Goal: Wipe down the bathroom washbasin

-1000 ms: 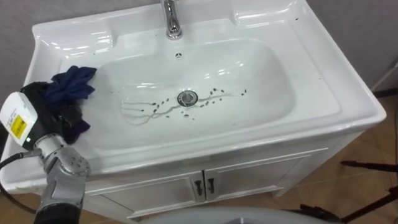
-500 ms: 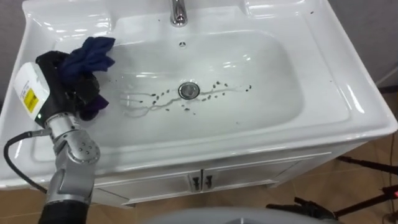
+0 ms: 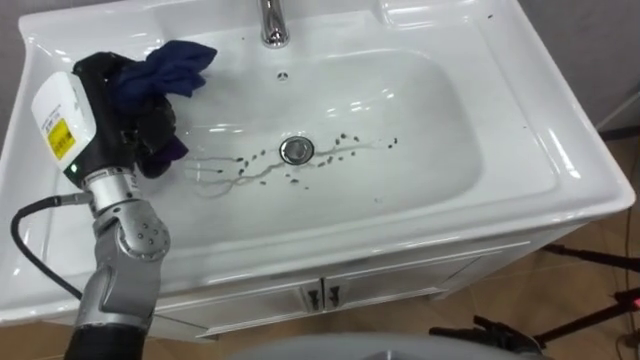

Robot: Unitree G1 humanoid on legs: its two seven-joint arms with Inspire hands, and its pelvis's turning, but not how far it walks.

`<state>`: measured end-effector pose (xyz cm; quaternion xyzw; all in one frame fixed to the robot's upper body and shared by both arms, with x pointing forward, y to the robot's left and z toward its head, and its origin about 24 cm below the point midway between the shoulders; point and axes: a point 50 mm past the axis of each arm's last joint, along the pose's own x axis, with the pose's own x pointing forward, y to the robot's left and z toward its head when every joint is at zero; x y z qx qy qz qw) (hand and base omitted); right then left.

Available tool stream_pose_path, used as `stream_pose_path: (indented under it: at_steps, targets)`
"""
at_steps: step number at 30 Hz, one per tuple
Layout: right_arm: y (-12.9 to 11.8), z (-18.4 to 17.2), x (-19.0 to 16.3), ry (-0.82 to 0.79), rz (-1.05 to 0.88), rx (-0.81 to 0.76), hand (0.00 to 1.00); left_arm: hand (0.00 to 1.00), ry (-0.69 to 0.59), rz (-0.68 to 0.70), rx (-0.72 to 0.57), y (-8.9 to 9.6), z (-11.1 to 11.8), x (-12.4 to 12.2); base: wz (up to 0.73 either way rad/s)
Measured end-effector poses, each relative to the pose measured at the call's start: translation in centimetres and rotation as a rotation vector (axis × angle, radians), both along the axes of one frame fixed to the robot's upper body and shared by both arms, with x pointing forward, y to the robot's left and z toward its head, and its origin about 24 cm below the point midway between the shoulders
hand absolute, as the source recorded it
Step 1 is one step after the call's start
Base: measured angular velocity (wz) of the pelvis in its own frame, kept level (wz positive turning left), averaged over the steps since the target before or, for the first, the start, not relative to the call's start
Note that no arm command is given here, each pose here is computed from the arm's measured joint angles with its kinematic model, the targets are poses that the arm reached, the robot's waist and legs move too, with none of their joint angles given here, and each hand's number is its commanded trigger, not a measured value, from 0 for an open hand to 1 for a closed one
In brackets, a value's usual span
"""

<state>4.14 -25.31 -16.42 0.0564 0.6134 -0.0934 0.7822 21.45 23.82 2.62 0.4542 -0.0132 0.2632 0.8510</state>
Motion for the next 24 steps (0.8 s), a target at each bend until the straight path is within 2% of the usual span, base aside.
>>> stream_pose_path:
  at_steps: [4,12,24]
  targets:
    - [0.0,0.0,0.0,0.001,0.000,0.006,0.00,1.00,0.025,-0.015,0.063,-0.2,-0.3,0.0,0.00]
    - [-0.8,0.2,-0.3,0.003,-0.002,-0.002,0.00,1.00,0.160,-0.050,0.234,-0.2,-1.5,-0.2,-0.01]
    - [-1.2,0.3,-0.5,0.018,-0.004,-0.035,0.00,1.00,0.390,-0.062,0.304,0.8,-4.3,-1.0,-0.01]
